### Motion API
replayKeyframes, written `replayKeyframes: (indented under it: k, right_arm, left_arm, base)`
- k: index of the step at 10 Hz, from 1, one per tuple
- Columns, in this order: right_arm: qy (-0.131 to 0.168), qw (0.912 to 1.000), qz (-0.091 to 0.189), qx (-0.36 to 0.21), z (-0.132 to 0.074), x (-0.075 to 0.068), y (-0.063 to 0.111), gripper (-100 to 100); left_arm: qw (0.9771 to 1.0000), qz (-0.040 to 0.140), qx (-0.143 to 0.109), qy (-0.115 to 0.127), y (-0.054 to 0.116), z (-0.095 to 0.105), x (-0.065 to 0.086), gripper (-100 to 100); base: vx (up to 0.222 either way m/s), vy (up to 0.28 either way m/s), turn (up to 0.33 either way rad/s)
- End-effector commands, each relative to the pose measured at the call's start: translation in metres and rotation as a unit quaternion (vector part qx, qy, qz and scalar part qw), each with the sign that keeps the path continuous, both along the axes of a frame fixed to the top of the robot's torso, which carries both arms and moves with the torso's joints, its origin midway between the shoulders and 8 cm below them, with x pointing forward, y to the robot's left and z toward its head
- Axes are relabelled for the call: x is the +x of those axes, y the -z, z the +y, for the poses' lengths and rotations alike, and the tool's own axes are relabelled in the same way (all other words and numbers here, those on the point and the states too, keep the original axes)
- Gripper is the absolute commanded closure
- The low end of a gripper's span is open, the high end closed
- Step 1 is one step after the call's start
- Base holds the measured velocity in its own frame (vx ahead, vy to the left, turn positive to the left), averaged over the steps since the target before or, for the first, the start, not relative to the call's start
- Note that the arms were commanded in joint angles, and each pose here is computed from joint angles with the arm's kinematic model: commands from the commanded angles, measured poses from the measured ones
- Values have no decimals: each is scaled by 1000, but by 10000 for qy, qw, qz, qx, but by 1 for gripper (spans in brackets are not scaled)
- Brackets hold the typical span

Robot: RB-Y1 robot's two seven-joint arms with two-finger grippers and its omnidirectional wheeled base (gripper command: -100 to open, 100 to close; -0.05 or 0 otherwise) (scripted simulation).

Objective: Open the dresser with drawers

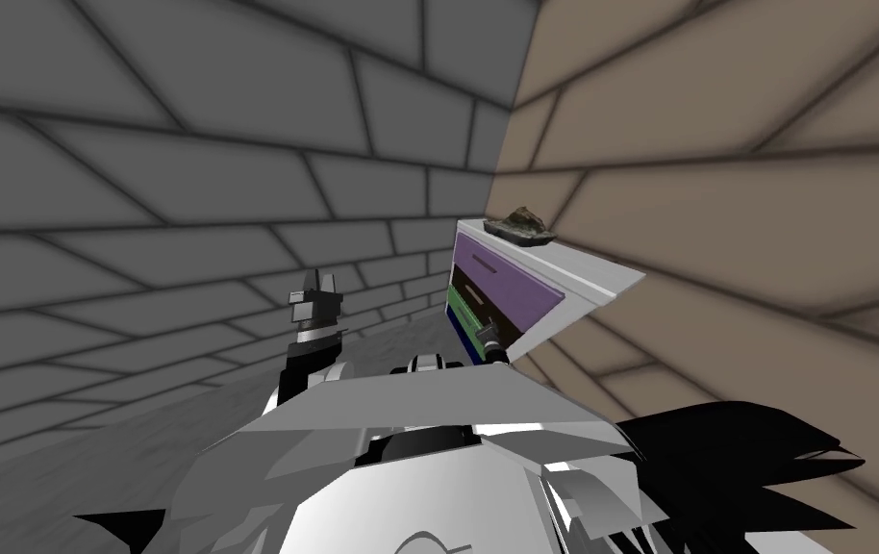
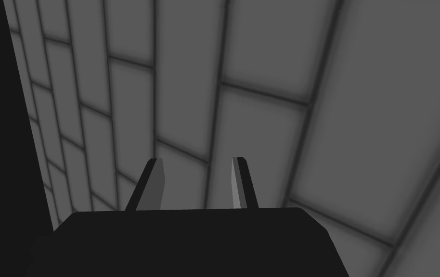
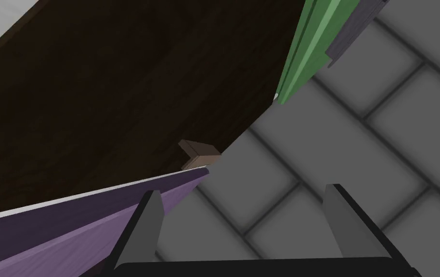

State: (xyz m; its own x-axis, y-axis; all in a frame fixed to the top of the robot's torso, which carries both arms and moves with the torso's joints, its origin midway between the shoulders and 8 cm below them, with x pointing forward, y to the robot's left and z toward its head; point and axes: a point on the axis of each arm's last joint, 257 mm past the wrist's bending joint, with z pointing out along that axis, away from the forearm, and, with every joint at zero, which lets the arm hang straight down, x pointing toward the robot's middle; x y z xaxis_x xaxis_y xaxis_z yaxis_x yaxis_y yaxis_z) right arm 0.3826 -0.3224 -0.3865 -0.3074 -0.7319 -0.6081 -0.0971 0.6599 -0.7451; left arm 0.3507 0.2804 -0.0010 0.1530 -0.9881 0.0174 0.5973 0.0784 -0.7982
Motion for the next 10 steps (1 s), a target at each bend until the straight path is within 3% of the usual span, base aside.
replayKeyframes:
  k: [1,4,6,7,10]
  right_arm:
    - [-72,9978,-23,-661,-15,-3,2,-100]
    - [-171,9936,-64,-1113,-23,-5,1,-100]
    - [-286,9834,-107,-1791,-39,-9,0,-100]
    - [-325,9823,-130,-1840,-37,-9,-2,-100]
    - [-559,9614,-251,-2682,-53,-13,-8,-100]
  left_arm:
    - [10000,0,0,0,0,0,0,0]
    - [10000,0,0,0,0,0,0,0]
    - [10000,0,0,0,0,0,0,0]
    - [10000,0,0,0,0,0,0,0]
    - [10000,0,0,0,0,0,0,0]
  base:
    - [50,14,50]
    - [47,11,33]
    - [66,8,51]
    - [60,13,22]
    - [62,10,46]
